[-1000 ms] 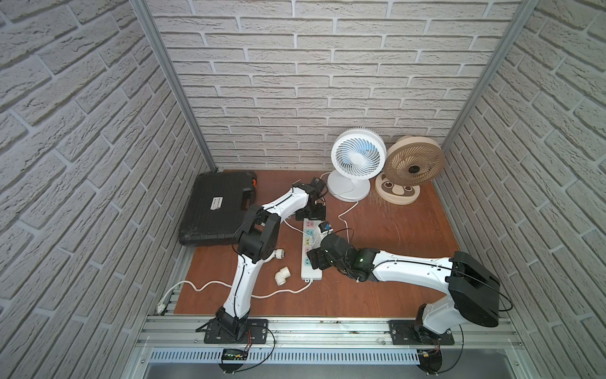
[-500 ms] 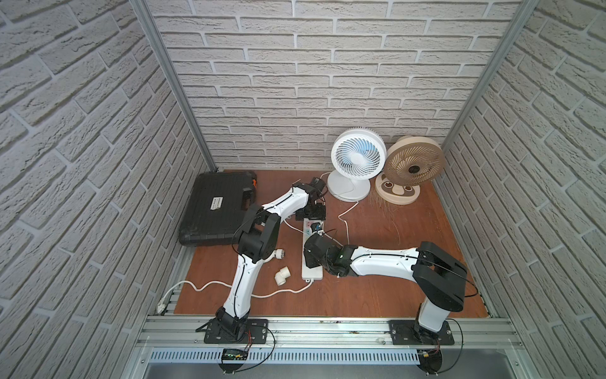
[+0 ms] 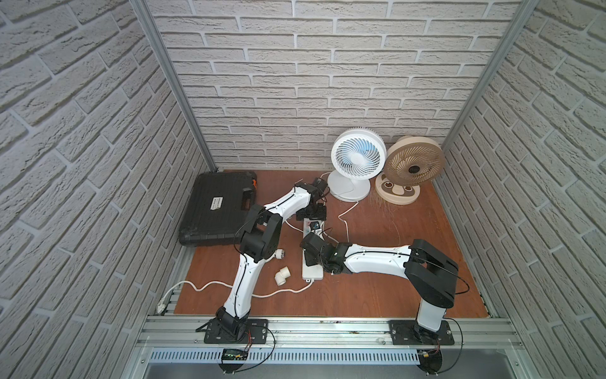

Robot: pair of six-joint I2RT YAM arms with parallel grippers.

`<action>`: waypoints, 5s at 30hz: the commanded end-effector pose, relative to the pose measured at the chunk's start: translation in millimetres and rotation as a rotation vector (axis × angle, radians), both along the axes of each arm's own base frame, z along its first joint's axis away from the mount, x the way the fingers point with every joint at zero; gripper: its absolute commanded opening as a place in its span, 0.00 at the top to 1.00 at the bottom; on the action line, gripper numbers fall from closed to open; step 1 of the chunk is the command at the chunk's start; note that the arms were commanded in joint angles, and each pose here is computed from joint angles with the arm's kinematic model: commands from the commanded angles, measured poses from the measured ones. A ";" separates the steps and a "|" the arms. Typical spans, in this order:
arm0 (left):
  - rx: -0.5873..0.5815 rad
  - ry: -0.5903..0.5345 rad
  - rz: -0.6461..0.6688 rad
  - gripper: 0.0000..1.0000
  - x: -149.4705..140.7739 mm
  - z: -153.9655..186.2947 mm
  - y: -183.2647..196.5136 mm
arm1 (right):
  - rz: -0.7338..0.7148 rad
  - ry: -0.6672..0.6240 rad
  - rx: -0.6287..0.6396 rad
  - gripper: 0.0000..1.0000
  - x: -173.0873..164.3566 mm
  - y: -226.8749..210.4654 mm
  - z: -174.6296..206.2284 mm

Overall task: Unplug the desk fan from the power strip
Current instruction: Remove the plug from the socket.

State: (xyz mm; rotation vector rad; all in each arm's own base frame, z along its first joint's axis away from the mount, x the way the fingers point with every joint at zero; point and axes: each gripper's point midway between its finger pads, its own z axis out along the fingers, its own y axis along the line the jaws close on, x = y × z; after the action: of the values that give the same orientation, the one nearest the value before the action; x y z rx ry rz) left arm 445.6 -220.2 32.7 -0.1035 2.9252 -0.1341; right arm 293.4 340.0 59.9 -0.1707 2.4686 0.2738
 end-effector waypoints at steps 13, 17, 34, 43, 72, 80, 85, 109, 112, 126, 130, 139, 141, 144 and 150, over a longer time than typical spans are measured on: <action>0.161 0.117 0.084 1.00 -13.4 -53.7 38.6 | 0.018 -0.057 -0.104 0.86 -1.5 17.2 5.2; 0.166 0.119 0.085 1.00 -13.4 -54.5 38.7 | 0.034 -0.099 -0.161 0.86 -5.5 24.7 12.5; 0.182 0.124 0.073 1.00 -14.2 -55.3 40.1 | 0.003 -0.080 -0.082 0.89 -6.7 23.5 12.3; 0.183 0.126 0.070 1.00 -15.0 -55.7 40.0 | -0.056 0.001 0.075 0.94 -6.4 11.6 3.8; 0.185 0.132 0.071 1.00 -14.0 -57.9 41.3 | -0.031 -0.046 -0.114 0.97 2.3 26.7 9.7; 0.189 0.132 0.070 1.00 -14.6 -57.5 42.6 | -0.055 -0.055 -0.078 0.97 0.0 18.0 12.9; 0.188 0.134 0.069 1.00 -15.0 -57.7 43.2 | -0.076 -0.037 -0.001 0.97 -1.8 11.1 12.6; 0.167 0.142 0.074 1.00 -16.0 -60.3 44.1 | -0.073 -0.006 -0.045 0.97 2.1 8.1 4.7; 0.166 0.144 0.074 1.00 -16.4 -61.2 43.9 | -0.052 -0.028 -0.113 0.97 1.8 14.5 6.2; 0.165 0.145 0.074 1.00 -16.3 -61.1 44.3 | -0.043 -0.060 -0.137 0.97 -1.8 19.5 7.8; 0.167 0.143 0.077 1.00 -16.4 -59.9 46.2 | -0.073 -0.021 -0.056 0.97 -3.4 12.1 5.7; 0.164 0.141 0.078 1.00 -16.7 -57.8 47.1 | -0.153 0.091 0.163 0.97 -3.9 -5.0 -3.8; 0.163 0.141 0.078 1.00 -16.5 -57.5 47.1 | -0.159 0.099 0.168 0.97 -3.4 -6.7 -4.5; 0.163 0.143 0.078 1.00 -16.7 -58.2 47.9 | -0.153 0.096 0.157 0.97 -2.6 -5.9 -2.6; 0.158 0.145 0.078 1.00 -16.7 -59.1 47.5 | -0.149 0.088 0.096 0.97 1.2 -5.0 -2.5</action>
State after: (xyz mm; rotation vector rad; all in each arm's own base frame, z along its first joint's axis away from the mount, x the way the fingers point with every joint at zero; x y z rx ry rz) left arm 449.3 -217.4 30.6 -0.1150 2.9335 -0.1018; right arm 297.7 337.3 60.3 0.0786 2.4983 0.3873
